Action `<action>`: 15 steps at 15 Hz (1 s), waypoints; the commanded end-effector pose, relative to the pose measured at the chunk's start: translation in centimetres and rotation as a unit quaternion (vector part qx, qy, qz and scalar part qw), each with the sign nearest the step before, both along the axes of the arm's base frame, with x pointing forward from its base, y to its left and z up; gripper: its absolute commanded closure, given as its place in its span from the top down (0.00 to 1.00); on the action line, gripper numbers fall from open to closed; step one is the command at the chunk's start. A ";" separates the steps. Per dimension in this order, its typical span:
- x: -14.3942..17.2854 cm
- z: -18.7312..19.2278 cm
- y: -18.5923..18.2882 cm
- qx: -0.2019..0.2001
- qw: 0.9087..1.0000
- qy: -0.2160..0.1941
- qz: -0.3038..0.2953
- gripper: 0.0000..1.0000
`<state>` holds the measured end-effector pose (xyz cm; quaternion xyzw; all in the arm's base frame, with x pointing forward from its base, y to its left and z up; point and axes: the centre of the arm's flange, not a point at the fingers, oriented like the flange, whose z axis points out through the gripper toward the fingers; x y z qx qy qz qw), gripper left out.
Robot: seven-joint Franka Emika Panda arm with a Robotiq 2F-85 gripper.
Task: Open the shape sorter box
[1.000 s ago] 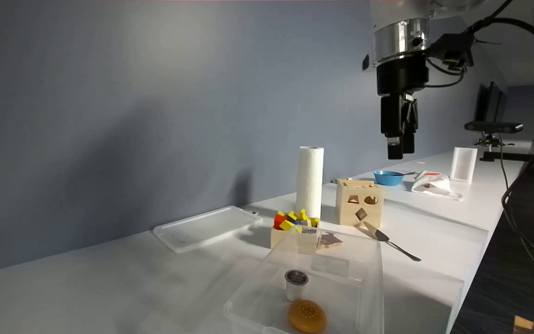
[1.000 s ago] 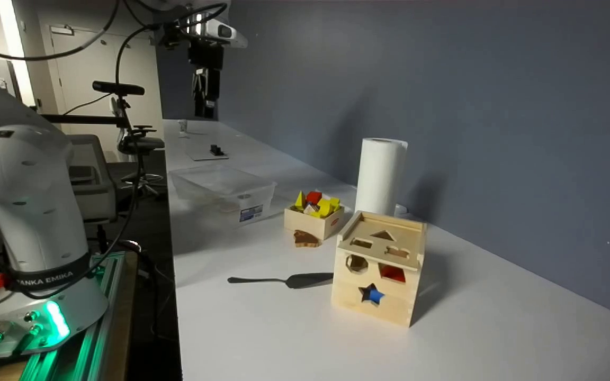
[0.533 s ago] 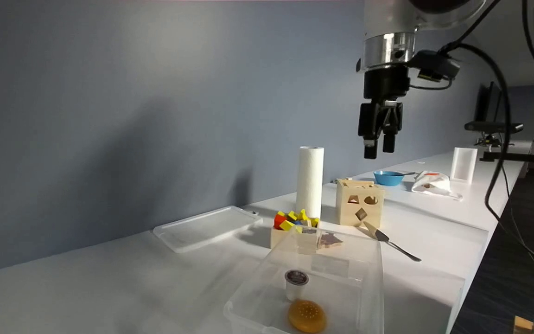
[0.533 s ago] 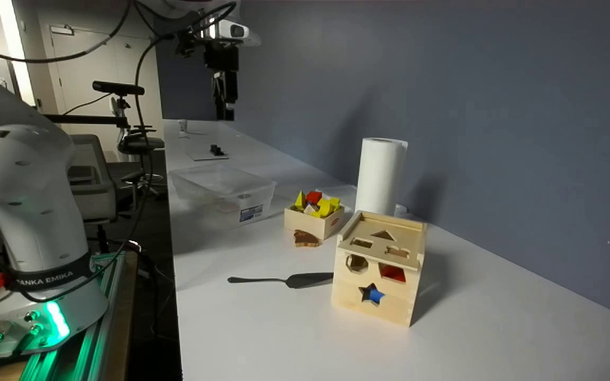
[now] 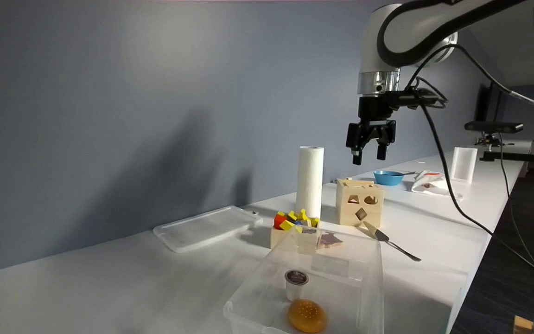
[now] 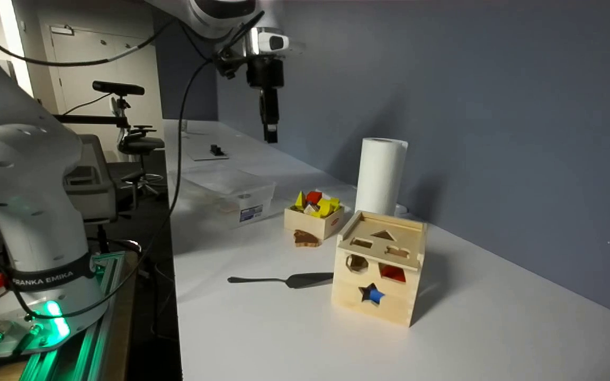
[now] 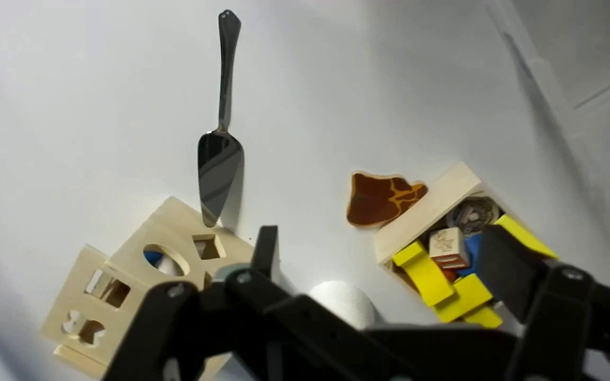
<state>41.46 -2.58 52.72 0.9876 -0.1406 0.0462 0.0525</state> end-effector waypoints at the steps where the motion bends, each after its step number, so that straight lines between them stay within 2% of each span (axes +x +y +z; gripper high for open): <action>1: 1.8 -1.5 -4.6 0.027 0.995 -0.018 -0.095 0.66; 3: 2.6 -2.4 -7.1 0.039 0.988 -0.024 -0.148 0.52; 6: 4.3 -3.7 -9.5 0.060 0.973 -0.047 -0.219 0.30; 10: 7.2 -5.0 -11.8 0.053 0.944 -0.082 -0.316 0.03; 11: 7.8 -5.3 -12.3 0.052 0.935 -0.092 -0.340 0.00; 14: 9.9 -6.0 -13.6 0.042 0.906 -0.118 -0.405 0.00; 15: 10.6 -6.4 -13.8 0.037 0.899 -0.124 -0.419 0.00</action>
